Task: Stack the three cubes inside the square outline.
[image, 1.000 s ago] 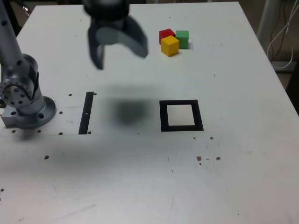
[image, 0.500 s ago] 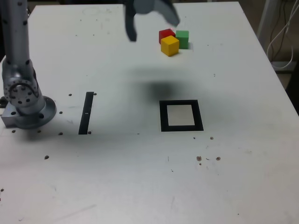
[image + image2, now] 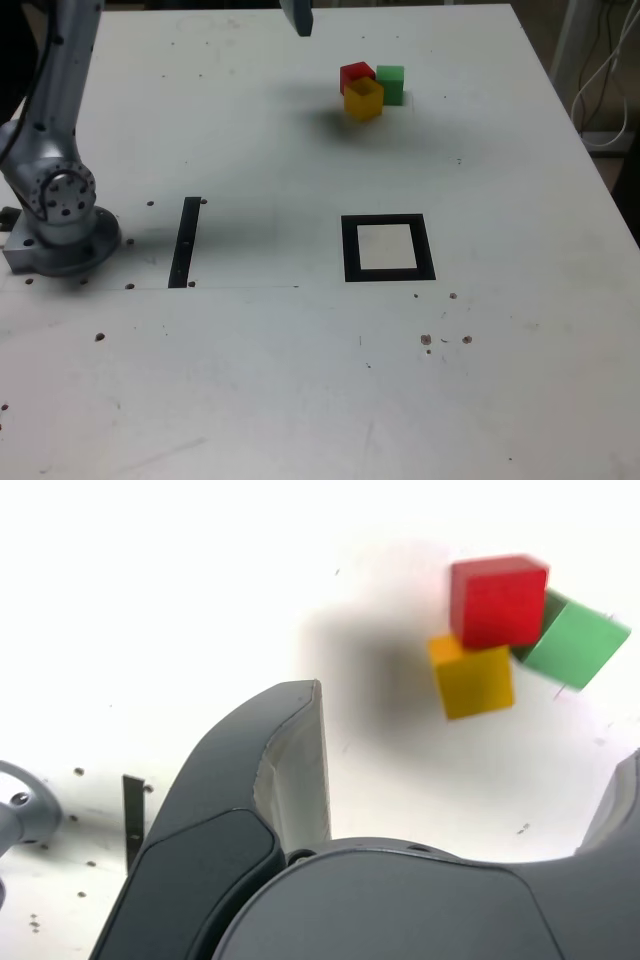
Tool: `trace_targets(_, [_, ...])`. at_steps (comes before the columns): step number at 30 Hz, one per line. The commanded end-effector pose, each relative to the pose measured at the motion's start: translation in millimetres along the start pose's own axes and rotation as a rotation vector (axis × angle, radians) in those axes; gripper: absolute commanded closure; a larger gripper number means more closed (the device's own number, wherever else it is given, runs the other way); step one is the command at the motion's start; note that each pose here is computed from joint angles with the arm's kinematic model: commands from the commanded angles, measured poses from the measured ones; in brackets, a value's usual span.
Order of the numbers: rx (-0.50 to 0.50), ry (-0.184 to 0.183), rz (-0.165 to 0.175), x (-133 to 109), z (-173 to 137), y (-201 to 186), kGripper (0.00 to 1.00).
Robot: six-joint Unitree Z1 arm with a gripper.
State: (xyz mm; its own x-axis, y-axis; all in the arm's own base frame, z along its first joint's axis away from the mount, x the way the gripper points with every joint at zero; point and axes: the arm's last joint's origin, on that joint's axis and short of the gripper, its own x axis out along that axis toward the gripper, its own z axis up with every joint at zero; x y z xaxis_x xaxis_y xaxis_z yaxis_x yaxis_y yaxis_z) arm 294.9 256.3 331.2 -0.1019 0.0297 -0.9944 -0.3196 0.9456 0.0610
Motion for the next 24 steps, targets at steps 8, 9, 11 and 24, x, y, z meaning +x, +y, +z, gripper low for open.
trace_targets(8, [-0.067, 0.068, -0.032, 40.2, 21.1, 40.0, 0.01])
trace_targets(9, [-0.072, 0.071, -0.031, 43.9, 24.1, 43.5, 0.01])
trace_targets(11, [-0.077, 0.076, -0.03, 51.7, 30.8, 49.4, 0.01])
trace_targets(24, [-0.091, 0.131, -0.039, 100.6, 62.8, 67.9, 0.03])
